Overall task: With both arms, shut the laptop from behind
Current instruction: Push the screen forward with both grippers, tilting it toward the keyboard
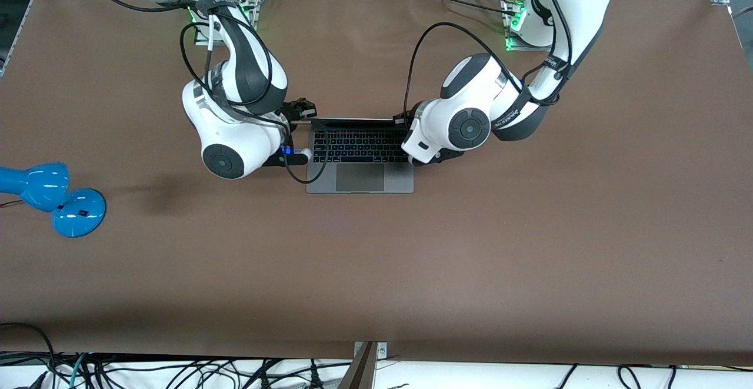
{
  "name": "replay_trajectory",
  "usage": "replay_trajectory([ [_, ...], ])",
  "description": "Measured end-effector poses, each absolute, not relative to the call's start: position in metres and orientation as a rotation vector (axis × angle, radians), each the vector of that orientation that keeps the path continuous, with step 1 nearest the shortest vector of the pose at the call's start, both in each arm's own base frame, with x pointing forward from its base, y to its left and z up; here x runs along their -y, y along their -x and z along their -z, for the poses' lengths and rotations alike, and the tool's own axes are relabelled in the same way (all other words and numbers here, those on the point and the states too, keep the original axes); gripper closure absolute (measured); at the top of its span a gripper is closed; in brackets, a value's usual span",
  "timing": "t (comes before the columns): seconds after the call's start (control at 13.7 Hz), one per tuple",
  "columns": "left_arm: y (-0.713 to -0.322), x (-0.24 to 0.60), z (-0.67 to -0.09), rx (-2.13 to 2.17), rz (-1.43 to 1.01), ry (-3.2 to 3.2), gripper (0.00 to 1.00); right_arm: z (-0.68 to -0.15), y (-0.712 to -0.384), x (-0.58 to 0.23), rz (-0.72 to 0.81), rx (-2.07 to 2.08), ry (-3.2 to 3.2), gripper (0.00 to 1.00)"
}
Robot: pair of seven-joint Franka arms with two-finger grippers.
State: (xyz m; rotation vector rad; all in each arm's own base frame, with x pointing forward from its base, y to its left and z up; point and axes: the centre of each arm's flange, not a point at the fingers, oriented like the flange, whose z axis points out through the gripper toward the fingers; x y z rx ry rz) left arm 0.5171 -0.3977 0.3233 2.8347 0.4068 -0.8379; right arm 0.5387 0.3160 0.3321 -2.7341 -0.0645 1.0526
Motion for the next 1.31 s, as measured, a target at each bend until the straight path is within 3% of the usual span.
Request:
replay_trajectory([
  [1.31,-0.547,0.394,-0.289,-0.46,0.803,-2.837,0.99,-0.311,-0.576,-0.311,-0.747,0.023,2.778,0.99],
])
